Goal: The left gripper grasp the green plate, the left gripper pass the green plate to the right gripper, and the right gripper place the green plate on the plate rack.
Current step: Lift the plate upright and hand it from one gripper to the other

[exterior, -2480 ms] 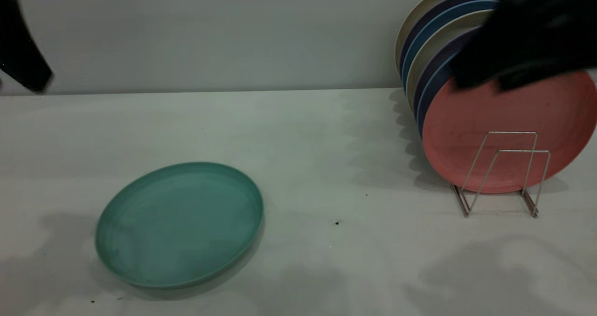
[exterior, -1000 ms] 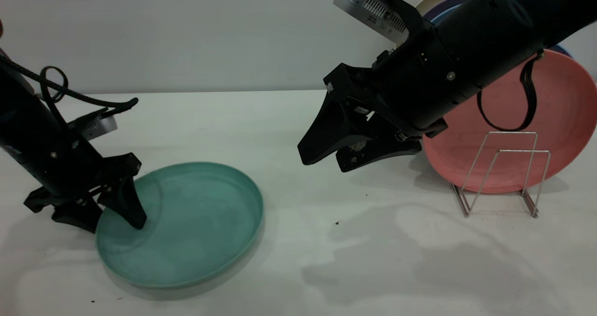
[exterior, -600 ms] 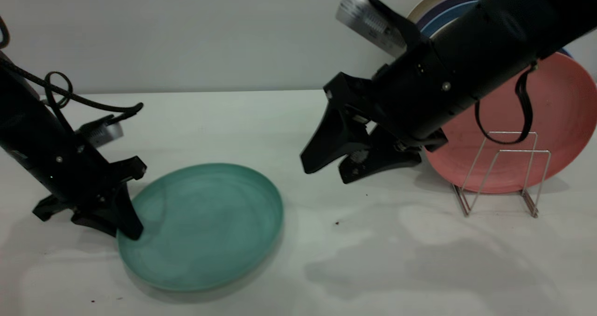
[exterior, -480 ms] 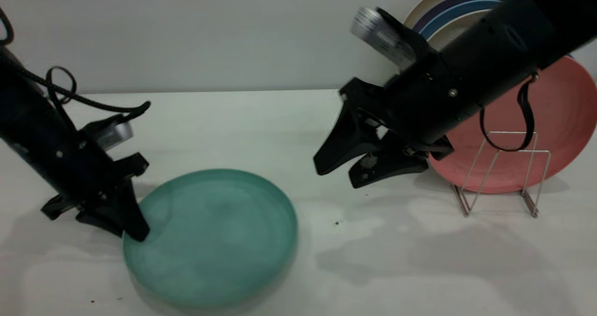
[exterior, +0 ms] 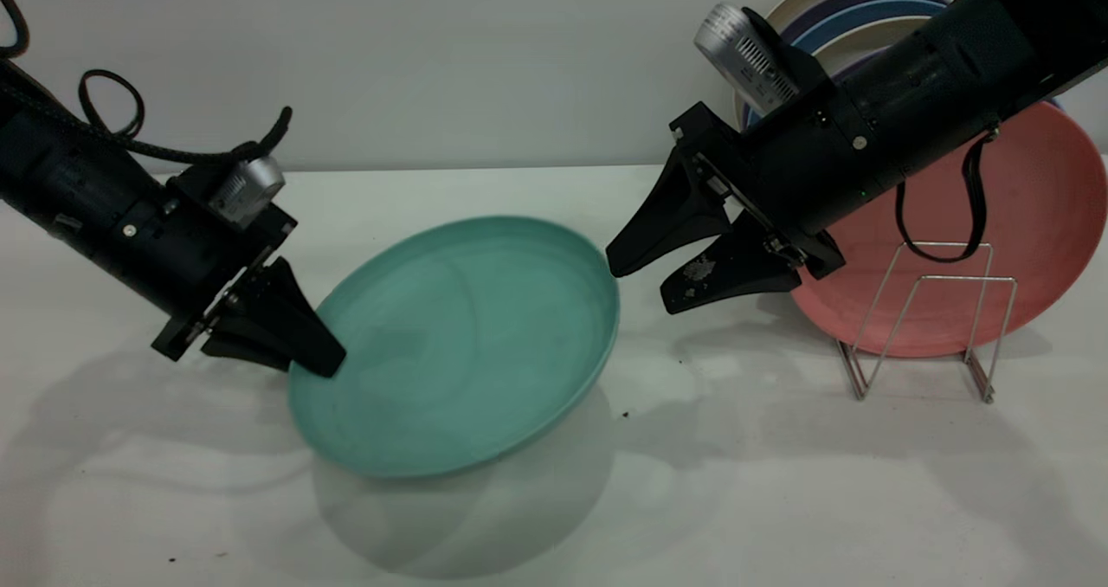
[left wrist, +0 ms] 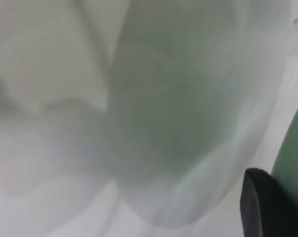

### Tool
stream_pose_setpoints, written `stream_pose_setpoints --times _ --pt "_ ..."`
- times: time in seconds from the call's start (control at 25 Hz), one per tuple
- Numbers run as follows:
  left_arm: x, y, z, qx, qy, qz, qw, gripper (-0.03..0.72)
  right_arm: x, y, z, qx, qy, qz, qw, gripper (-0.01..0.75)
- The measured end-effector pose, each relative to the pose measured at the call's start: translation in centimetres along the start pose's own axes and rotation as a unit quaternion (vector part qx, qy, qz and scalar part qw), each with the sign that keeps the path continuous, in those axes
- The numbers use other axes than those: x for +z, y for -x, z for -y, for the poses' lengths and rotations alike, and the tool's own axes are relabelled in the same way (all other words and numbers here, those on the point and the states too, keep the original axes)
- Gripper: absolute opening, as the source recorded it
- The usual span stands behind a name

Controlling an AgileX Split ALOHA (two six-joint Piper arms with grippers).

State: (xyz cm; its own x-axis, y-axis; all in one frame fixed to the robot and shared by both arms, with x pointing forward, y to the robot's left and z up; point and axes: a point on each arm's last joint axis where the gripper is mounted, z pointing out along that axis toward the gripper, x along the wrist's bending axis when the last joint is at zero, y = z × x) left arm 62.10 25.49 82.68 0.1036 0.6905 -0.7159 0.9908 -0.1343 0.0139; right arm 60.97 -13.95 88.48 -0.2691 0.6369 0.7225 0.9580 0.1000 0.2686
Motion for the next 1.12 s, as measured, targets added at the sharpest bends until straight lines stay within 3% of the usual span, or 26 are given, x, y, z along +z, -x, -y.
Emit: stream_pose_setpoints --times 0.52,0.64,0.84,0.96,1.12 --pt "3.0 3.4 -0.5 0.052 -0.004 0.026 0.998 0.022 0.0 0.0 0.0 0.001 0.000 -0.001 1.000 0.514" --pt "3.1 3.7 -0.7 0.049 0.006 0.035 0.998 0.022 0.0 0.0 0.0 0.001 0.000 -0.001 1.000 0.431" --pt "3.1 3.7 -0.8 0.050 0.012 0.036 0.998 0.042 -0.1 0.1 0.0 -0.001 0.000 0.003 1.000 0.147" --pt "3.1 3.8 -0.8 0.045 0.015 0.041 0.998 0.101 -0.1 0.4 0.0 -0.002 0.000 0.010 1.000 0.133" --pt "3.1 3.9 -0.8 0.042 0.014 0.044 0.998 0.321 0.0 0.5 0.0 -0.001 -0.001 0.010 1.000 0.115"
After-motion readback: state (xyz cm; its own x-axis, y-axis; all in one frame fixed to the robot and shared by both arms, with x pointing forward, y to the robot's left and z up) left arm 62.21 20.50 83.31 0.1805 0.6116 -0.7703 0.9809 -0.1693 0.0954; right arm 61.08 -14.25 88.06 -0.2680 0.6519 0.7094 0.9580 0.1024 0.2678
